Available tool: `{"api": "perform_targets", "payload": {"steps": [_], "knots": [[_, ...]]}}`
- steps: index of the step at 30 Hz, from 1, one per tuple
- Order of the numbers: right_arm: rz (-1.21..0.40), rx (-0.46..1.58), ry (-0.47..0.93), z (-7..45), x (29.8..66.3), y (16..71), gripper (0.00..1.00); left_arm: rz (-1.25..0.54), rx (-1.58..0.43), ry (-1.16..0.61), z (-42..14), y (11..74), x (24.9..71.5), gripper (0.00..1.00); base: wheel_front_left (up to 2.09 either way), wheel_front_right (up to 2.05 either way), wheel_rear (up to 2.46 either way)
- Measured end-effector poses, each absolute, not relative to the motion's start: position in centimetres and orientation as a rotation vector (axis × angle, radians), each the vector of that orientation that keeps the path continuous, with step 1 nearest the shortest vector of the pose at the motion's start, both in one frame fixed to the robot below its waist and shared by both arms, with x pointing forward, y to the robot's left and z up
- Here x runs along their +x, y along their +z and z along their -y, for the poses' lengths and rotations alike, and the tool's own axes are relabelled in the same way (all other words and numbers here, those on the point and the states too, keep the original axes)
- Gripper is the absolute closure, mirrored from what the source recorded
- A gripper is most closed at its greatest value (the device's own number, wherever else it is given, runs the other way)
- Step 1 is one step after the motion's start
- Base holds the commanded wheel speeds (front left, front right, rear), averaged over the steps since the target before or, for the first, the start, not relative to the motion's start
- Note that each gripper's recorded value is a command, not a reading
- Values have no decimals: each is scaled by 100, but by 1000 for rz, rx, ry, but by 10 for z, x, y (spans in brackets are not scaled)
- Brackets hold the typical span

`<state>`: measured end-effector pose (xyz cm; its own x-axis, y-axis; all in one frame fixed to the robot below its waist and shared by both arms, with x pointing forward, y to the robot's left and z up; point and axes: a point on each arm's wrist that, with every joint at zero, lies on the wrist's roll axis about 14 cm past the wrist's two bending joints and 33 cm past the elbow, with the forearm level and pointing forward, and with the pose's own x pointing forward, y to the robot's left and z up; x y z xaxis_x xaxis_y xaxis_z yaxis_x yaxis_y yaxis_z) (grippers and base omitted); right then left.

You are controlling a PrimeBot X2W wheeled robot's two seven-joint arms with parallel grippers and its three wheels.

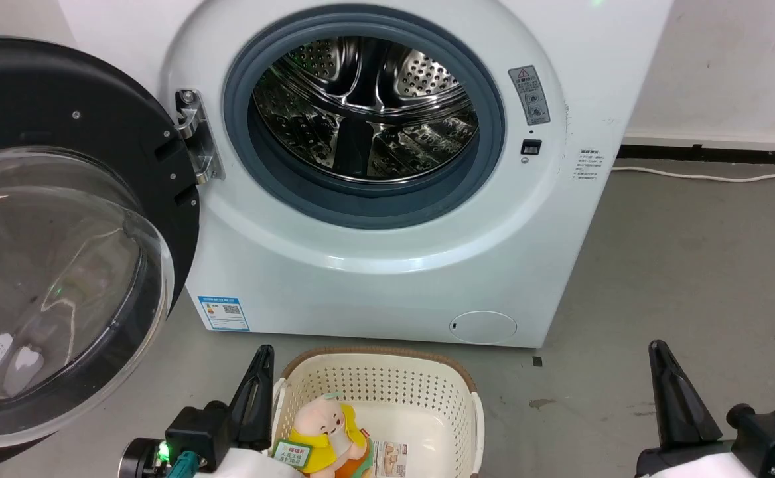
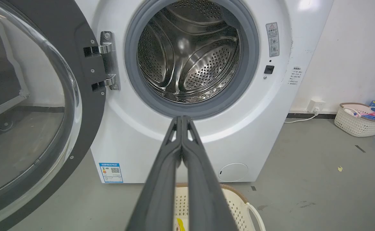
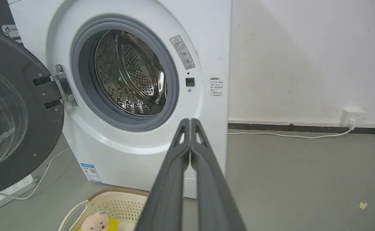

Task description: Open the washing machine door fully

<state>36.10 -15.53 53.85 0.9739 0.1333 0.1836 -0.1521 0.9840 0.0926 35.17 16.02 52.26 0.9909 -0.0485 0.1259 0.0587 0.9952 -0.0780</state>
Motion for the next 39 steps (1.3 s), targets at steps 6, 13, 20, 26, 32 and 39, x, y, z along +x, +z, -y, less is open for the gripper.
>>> {"api": "perform_targets", "payload": {"steps": [6, 13, 20, 26, 32, 39], "knots": [[163, 102, 143, 156, 361, 536, 100, 114, -79, -54, -160, 522, 353, 100, 0, 0, 0], [150, 94, 142, 156, 361, 535, 100, 106, -71, -55, -160, 522, 354, 100, 0, 0, 0], [133, 84, 141, 157, 361, 532, 100, 99, -62, -55, -161, 523, 356, 100, 0, 0, 0], [118, 75, 141, 157, 361, 530, 100, 93, -59, -51, -162, 523, 357, 100, 0, 0, 0], [107, 67, 141, 157, 361, 529, 100, 86, -52, -48, -164, 523, 358, 100, 0, 0, 0], [93, 55, 140, 157, 361, 527, 100, 77, -43, -48, -164, 522, 359, 100, 0, 0, 0]]}}
